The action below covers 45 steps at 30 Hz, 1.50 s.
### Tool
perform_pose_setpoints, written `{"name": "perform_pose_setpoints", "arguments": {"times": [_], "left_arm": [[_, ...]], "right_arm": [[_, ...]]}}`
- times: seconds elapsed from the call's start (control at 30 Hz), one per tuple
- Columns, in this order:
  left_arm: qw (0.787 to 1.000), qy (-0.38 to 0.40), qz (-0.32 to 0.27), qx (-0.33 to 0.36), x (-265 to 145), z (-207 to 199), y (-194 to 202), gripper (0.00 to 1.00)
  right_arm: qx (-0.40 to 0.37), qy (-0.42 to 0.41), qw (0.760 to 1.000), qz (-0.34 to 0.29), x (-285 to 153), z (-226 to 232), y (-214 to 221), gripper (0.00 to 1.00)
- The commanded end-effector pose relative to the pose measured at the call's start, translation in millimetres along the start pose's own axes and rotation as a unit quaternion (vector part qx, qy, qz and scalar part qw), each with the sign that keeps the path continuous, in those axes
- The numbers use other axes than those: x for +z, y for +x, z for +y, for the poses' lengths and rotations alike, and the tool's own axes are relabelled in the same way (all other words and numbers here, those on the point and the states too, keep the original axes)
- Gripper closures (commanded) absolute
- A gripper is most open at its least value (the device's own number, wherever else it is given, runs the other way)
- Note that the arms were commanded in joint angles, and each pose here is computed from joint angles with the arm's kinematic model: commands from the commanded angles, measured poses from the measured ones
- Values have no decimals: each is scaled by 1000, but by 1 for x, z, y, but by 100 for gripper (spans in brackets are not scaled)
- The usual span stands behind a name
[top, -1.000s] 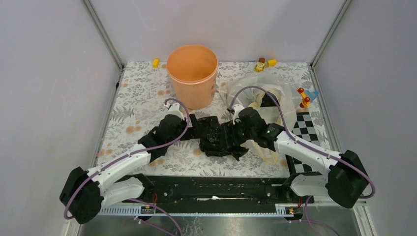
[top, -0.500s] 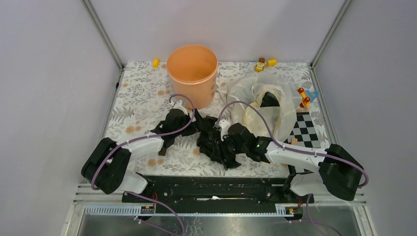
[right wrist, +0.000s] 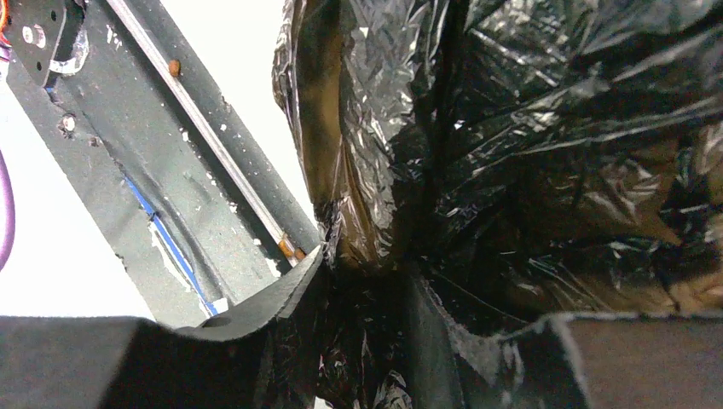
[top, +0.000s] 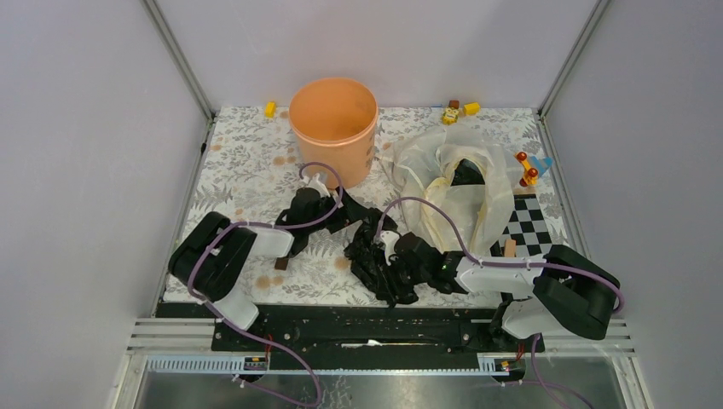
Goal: Put the trash bags into the trash bin
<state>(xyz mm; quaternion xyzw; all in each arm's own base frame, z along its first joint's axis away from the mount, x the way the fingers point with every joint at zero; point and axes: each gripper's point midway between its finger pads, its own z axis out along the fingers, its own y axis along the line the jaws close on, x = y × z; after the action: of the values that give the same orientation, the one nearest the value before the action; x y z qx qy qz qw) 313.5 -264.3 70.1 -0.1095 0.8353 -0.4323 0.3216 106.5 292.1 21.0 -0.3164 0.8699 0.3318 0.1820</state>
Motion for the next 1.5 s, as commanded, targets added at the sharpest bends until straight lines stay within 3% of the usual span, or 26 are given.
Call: {"name": "perform_pose_setpoints", "arguments": {"times": [0.0, 0.13, 0.2, 0.3, 0.33, 0.5, 0.7, 0.87, 1.0, 1.13, 1.27, 1.33, 1.4, 1.47], "left_arm": [[993, 117, 12, 3, 5, -52, -8, 23], [991, 136, 11, 6, 0, -61, -9, 37], [990, 141, 8, 15, -4, -65, -11, 57], [989, 145, -1, 40, -11, -74, -19, 98], [989, 139, -5, 46, -15, -74, -23, 100], [990, 98, -30, 98, -43, -72, -39, 100], [984, 99, 16, 149, -76, -84, -29, 100], [980, 125, 14, 155, -99, -90, -17, 100], [975, 154, 51, 153, -108, -96, 2, 100], [973, 159, 51, 158, -112, -96, 9, 100], [972, 162, 47, 162, -116, -100, 8, 100], [973, 161, 42, 163, -117, -101, 6, 100], [974, 155, 36, 164, -119, -100, 4, 100], [976, 139, 25, 164, -120, -97, -1, 100]], "right_arm": [[-20, -17, 999, -31, -1, 12, -18, 59], [-28, -15, 999, -30, -2, 13, -22, 64], [-32, -13, 999, -28, -3, 13, -23, 64], [-35, -4, 999, -34, -5, 11, -27, 64], [-36, 0, 999, -38, -7, 11, -29, 64], [-34, 73, 992, -93, -31, -7, -49, 48], [-32, 177, 968, -174, -78, -37, -69, 26], [-35, 185, 947, -259, -121, -30, -95, 11], [-25, 215, 927, -306, -148, -31, -118, 6], [-35, 205, 939, -276, -131, -27, -129, 4], [-43, 123, 962, -240, -89, -12, -129, 4], [-37, 83, 970, -225, -74, -8, -129, 10], [-25, 66, 975, -213, -66, -8, -131, 28], [-13, 75, 974, -211, -66, -12, -134, 58]]}}
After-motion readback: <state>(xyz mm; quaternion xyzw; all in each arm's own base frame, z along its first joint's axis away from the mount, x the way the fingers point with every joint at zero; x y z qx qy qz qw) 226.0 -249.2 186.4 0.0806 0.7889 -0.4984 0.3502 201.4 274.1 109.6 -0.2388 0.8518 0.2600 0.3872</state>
